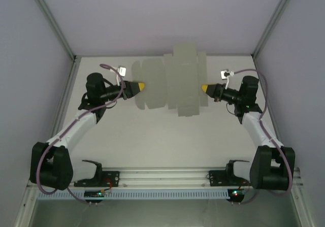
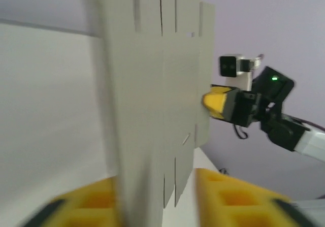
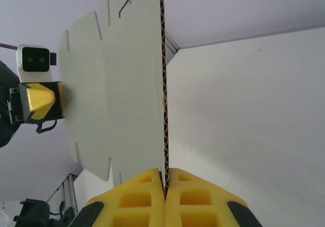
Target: Assemble paper box
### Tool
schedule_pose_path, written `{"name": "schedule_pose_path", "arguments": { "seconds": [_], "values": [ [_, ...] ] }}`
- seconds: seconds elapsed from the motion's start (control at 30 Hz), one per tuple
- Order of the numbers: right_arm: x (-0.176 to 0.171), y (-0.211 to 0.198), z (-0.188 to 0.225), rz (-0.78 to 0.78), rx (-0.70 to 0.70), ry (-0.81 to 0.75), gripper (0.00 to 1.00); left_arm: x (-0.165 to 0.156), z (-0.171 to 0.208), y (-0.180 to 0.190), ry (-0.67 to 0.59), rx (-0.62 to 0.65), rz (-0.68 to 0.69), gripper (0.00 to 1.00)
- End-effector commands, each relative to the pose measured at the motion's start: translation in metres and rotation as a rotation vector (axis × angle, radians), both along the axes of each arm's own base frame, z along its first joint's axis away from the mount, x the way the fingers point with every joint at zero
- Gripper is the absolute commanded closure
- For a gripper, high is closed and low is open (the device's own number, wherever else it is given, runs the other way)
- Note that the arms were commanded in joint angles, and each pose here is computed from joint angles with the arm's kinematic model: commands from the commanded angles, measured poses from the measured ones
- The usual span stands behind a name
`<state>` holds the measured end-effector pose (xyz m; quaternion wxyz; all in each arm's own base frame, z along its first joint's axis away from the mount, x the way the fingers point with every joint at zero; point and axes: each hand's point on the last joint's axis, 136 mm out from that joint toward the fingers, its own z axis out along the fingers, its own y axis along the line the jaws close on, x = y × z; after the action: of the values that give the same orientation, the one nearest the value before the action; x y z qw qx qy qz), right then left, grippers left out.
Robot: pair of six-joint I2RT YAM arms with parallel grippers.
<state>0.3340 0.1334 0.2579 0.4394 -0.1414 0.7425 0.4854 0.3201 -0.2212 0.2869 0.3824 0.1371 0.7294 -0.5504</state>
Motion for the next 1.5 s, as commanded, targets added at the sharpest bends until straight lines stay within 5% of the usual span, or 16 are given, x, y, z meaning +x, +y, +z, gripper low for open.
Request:
{"name": "schedule_pose_path", "arguments": {
  "seconds": [0.0,0.13,0.23,0.4,0.53,0.67,1.0,1.47],
  "values": [
    [-0.002,0.005,-0.01,-0.031,-0.122,-0.003,1.0,0.02,-0.036,0.025,0.108,0.175,0.2,0.0],
    [-0.006,0.021,-0.046,-0.023,-0.336,0.07,1.0,0.03,-0.108,0.115,0.363,0.611,0.648,0.0],
    [-0.003,0.034,-0.069,-0.004,-0.468,0.092,1.0,0.022,-0.129,0.138,0.439,0.758,0.711,0.0],
    [0.025,0.036,-0.099,-0.063,-0.869,0.014,1.0,0.034,-0.123,0.093,0.418,0.602,0.517,0.0],
    [0.059,0.042,-0.113,-0.101,-1.246,-0.207,1.0,0.048,-0.095,0.044,0.355,0.37,0.327,0.0],
    [0.078,0.067,-0.123,-0.081,-1.438,-0.457,1.0,0.062,-0.077,0.01,0.365,0.204,0.183,0.0],
    [0.073,0.119,-0.14,0.001,-1.589,-0.941,1.0,0.097,-0.071,-0.035,0.375,0.209,0.068,0.0],
    [0.061,0.124,-0.14,0.059,-1.46,-0.821,1.0,0.086,-0.126,-0.052,0.517,0.359,0.024,0.0]
  ]
}}
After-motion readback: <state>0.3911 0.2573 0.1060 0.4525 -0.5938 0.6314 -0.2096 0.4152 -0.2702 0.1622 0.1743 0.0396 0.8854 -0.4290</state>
